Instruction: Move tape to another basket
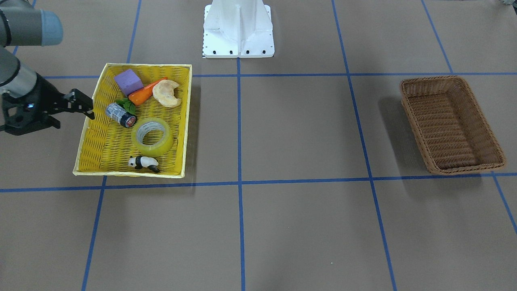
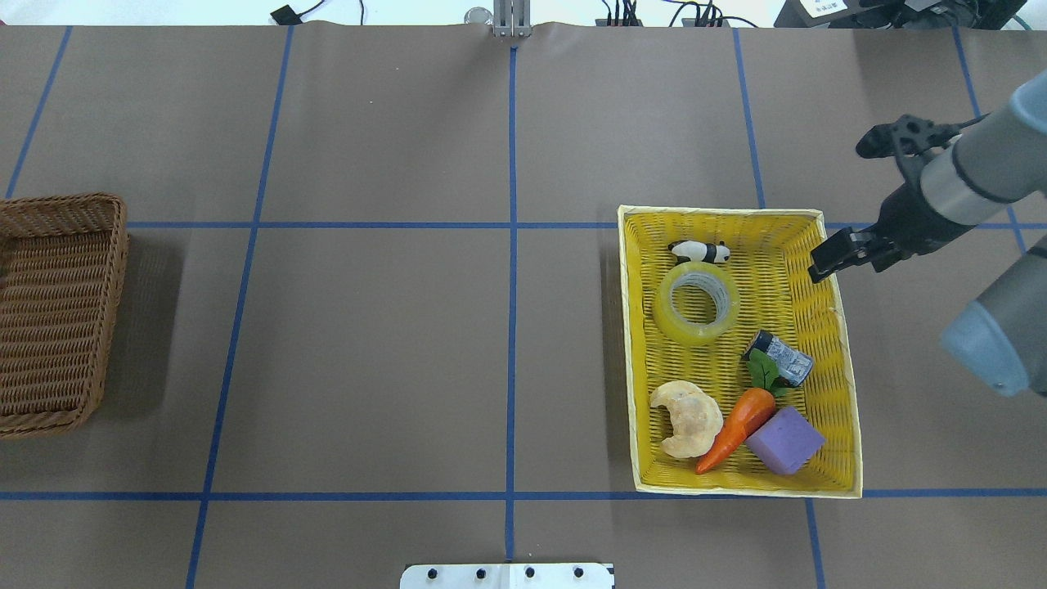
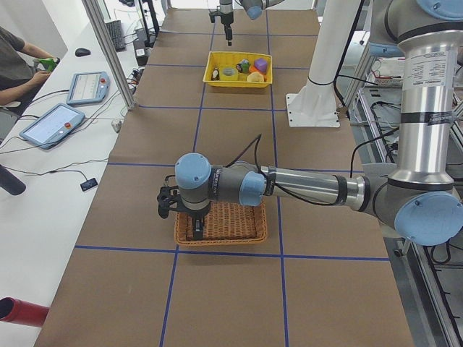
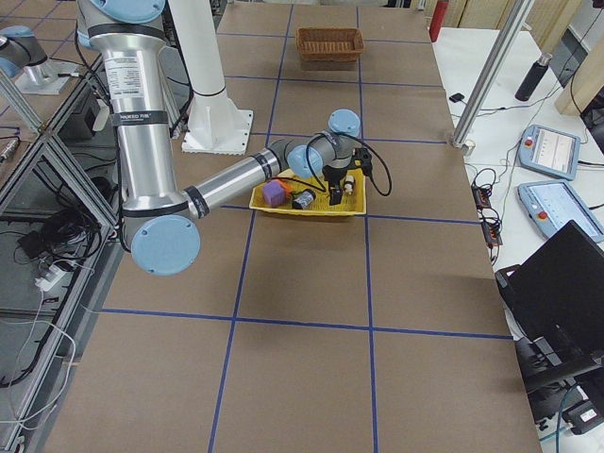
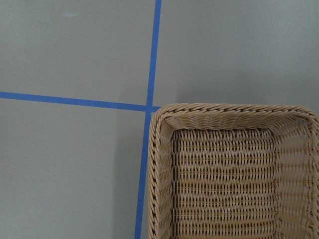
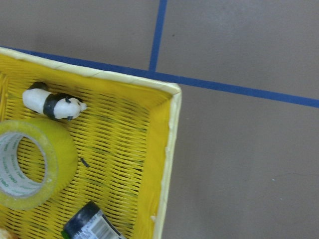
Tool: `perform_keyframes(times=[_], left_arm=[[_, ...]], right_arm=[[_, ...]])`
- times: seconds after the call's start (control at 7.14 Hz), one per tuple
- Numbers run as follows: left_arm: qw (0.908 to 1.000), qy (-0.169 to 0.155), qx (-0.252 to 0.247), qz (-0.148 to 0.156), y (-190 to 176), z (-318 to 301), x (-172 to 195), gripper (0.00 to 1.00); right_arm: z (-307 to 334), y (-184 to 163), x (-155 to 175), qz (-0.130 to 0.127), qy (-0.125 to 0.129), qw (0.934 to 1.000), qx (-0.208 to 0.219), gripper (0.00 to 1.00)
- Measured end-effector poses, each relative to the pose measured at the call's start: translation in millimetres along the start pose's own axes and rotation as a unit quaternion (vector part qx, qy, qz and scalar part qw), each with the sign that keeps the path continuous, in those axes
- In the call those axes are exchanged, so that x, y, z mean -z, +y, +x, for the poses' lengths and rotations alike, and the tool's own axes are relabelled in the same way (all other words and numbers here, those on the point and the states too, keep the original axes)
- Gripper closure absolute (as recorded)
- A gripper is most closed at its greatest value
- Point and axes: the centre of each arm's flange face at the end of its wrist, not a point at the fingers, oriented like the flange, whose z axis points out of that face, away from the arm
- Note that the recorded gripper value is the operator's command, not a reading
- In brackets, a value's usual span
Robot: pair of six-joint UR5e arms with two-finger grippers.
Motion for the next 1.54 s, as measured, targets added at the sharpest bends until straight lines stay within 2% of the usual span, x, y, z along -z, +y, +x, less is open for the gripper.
perform_keyframes(times=[0.28,0.56,0.84,0.98,1.12,1.26,1.4,1.54], left_arm=[[1.0,-0.001,0.0,0.0,0,-1,0,0.01],[1.0,-0.001,0.0,0.0,1,-1,0,0.01],[1.0,-0.001,0.001,-0.001,1,-2,-1,0.01],[1.0,-0.001,0.001,-0.001,2,-2,-1,0.01],[1.0,-0.001,0.002,-0.001,2,-2,-1,0.01],[1.0,-0.001,0.002,-0.001,2,-2,-1,0.01],[1.0,-0.001,0.002,-0.001,2,-2,-1,0.01],[1.0,-0.001,0.001,-0.001,2,-2,-1,0.01]], right_arm=[[-44,-10,-37,-0.001,-0.011,0.9996,0.026,0.07],[-72,-15,-65,-0.008,-0.006,0.9989,0.045,0.12],[-82,-17,-78,-0.009,0.001,0.9984,0.055,0.14],[-84,-19,-83,-0.011,0.003,0.9983,0.057,0.18],[-87,-23,-88,-0.013,0.004,0.9983,0.057,0.37],[-88,-26,-91,-0.014,0.006,0.9983,0.056,0.76],[-88,-27,-93,-0.014,0.007,0.9983,0.056,0.93],[-88,-28,-94,-0.014,0.008,0.9983,0.056,1.0]])
